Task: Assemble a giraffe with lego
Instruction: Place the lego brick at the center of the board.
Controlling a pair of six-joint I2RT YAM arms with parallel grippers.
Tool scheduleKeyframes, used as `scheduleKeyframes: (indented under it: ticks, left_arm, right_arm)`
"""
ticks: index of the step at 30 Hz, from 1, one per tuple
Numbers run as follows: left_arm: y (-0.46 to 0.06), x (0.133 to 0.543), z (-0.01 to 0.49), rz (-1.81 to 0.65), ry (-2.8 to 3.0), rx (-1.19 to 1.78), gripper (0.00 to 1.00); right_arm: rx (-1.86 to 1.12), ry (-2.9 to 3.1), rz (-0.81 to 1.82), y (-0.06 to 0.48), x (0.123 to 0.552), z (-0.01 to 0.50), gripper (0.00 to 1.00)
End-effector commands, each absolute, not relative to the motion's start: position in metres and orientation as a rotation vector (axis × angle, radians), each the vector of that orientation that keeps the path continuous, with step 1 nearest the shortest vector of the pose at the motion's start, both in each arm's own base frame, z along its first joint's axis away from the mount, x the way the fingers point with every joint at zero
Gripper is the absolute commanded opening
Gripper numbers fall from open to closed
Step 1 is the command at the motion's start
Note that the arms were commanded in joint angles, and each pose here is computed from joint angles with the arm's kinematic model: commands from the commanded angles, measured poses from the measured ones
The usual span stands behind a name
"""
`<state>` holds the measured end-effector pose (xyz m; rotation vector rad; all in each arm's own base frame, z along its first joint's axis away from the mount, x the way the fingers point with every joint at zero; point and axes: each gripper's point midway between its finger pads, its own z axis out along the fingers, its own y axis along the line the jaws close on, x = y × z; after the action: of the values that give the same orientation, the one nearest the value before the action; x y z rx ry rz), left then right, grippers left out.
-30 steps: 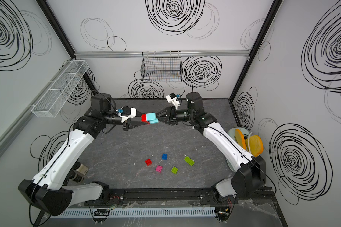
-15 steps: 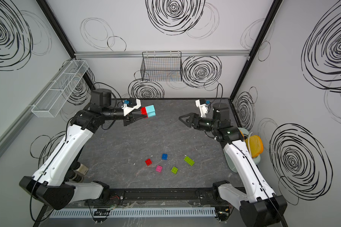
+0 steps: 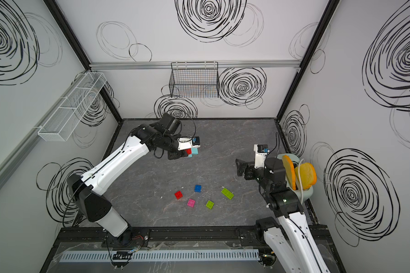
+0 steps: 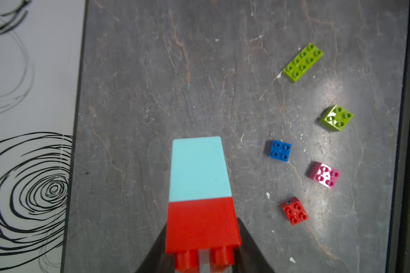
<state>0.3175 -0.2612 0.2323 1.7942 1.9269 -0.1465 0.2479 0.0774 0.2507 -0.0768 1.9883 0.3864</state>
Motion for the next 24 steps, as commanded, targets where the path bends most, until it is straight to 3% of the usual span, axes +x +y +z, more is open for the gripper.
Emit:
scheduleKeyframes:
  ticks: [1,13,24]
  left_arm:
    - [-0.252,0.317,0.211,0.015,2.017,1.894,0.0]
    - [-0.25,0.314,0.126,0.227,2.28,2.136,0.0]
    - [-0.246,0.296,0.09,0.23,2.393,2.249,0.0]
  right_arm:
    - [-0.132,1.827,0.279,0.068,0.249,0.274,0.99]
    - [-0.338,1.655,0.275,0.088,0.218,0.261,0.99]
    - [-0.357,1.658,0.29,0.091,0.217,0.258,0.99]
